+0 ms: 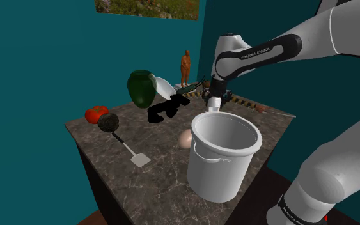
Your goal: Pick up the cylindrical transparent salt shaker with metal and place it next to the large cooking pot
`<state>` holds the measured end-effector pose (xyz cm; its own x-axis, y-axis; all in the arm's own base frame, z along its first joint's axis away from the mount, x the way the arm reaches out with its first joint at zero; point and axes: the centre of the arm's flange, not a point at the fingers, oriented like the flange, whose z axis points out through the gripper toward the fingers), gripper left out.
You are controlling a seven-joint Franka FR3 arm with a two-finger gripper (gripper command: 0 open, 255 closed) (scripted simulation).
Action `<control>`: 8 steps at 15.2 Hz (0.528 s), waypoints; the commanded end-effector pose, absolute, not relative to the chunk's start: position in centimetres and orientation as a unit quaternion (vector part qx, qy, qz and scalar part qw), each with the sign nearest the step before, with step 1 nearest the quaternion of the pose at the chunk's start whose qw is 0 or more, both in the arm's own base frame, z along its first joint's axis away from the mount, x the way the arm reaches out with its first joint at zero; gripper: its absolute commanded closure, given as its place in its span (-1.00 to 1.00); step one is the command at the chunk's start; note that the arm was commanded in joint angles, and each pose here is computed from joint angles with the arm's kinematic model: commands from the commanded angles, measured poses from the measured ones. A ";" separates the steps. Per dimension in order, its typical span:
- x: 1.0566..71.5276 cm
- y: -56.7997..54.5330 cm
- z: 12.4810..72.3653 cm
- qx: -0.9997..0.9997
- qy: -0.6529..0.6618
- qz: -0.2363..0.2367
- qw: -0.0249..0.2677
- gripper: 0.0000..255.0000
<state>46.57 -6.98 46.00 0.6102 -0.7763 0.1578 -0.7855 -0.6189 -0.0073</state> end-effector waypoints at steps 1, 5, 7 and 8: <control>46.6 -7.1 44.8 0.897 -0.435 0.073 0.031 1.00; 46.6 -7.1 42.7 0.897 -0.435 0.073 0.031 1.00; 46.6 -7.1 41.7 0.897 -0.435 0.073 0.031 1.00; 46.6 -7.1 41.1 0.897 -0.435 0.073 0.031 1.00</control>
